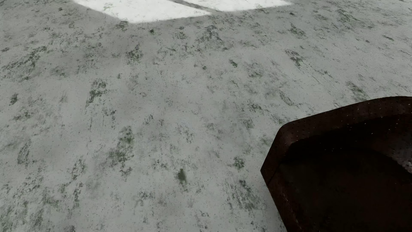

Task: Circle the armchair

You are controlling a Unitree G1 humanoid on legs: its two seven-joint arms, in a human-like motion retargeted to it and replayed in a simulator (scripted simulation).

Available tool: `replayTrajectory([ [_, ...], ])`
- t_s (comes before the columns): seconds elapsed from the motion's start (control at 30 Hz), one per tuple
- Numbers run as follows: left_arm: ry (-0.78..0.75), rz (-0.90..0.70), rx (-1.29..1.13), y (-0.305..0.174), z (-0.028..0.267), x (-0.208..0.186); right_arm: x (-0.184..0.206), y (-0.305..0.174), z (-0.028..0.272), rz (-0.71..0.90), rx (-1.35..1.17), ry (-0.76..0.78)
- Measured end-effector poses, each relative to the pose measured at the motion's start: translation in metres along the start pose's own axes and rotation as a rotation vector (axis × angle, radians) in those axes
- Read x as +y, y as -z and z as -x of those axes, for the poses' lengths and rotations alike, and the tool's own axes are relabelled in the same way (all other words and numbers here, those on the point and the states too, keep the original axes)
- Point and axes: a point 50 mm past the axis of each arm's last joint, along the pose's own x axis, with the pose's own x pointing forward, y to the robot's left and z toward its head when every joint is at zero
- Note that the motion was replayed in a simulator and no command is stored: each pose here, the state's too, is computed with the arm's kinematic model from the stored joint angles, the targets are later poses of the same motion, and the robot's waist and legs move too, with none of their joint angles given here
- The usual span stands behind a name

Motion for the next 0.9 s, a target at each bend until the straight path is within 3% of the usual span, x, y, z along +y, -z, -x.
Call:
replayTrajectory([
  [0.17,-0.039,0.038,-0.053,-0.02,-0.006,0.011,0.021,0.011,0.001,0.064,0.045,-0.073],
  [0.4,0.031,0.023,-0.185,-0.054,-0.006,-0.014,0.003,0.011,0.0,0.066,0.055,-0.029],
  [0.9,0.069,-0.012,0.015,0.001,-0.002,-0.025,-0.023,-0.007,-0.002,-0.02,-0.015,0.065],
])
